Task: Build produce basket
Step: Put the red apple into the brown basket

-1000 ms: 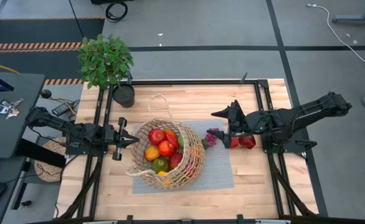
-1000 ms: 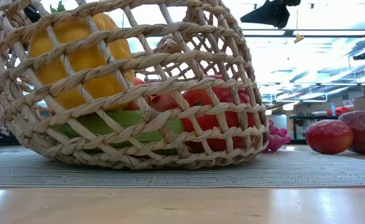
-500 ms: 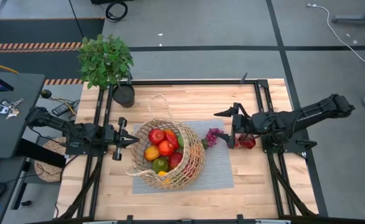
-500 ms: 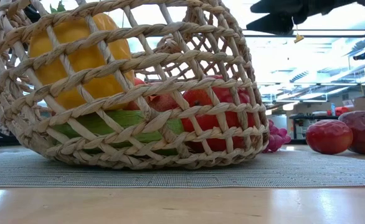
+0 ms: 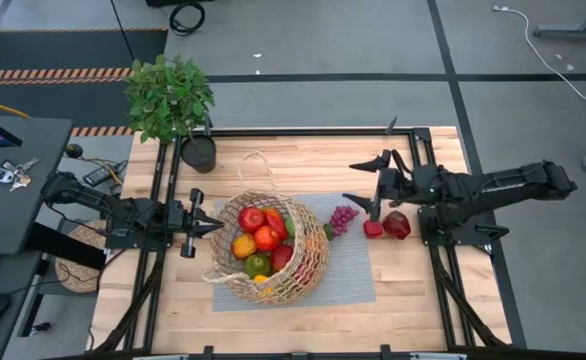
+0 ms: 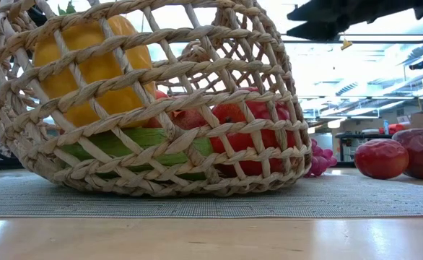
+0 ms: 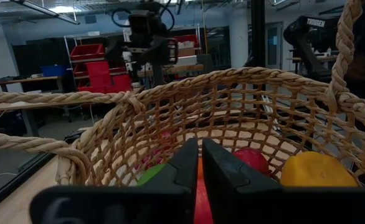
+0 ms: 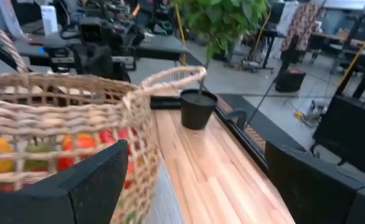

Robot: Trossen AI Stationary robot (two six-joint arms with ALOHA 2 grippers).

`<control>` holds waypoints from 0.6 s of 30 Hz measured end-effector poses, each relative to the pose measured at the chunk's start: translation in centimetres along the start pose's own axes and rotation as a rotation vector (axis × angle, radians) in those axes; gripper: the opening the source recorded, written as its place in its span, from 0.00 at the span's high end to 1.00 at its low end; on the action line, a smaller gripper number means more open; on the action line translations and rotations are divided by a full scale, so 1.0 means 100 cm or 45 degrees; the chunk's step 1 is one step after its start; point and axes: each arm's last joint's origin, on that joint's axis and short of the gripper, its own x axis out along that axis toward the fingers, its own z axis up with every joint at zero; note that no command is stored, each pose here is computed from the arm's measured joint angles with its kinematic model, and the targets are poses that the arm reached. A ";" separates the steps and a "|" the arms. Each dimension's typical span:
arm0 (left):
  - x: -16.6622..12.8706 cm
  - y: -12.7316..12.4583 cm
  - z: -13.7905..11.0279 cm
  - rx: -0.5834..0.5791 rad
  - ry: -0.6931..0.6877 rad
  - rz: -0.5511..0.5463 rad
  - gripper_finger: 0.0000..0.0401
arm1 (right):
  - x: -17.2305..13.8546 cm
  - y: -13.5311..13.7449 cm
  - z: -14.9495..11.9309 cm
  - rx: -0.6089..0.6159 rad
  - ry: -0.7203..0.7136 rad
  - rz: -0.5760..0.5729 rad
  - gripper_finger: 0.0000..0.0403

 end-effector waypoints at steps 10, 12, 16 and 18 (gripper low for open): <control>0.000 0.000 0.000 0.000 0.000 0.000 0.91 | 0.012 -0.030 -0.011 0.080 0.081 0.016 0.06; 0.000 0.000 0.000 0.000 0.000 0.000 0.92 | 0.012 -0.034 -0.011 0.085 0.080 0.026 0.06; 0.000 0.000 0.000 0.000 0.000 0.000 0.93 | 0.013 -0.042 -0.012 0.097 0.080 0.040 0.06; 0.000 0.000 0.000 0.000 0.000 0.000 0.93 | 0.013 -0.046 -0.013 0.108 0.078 0.050 0.06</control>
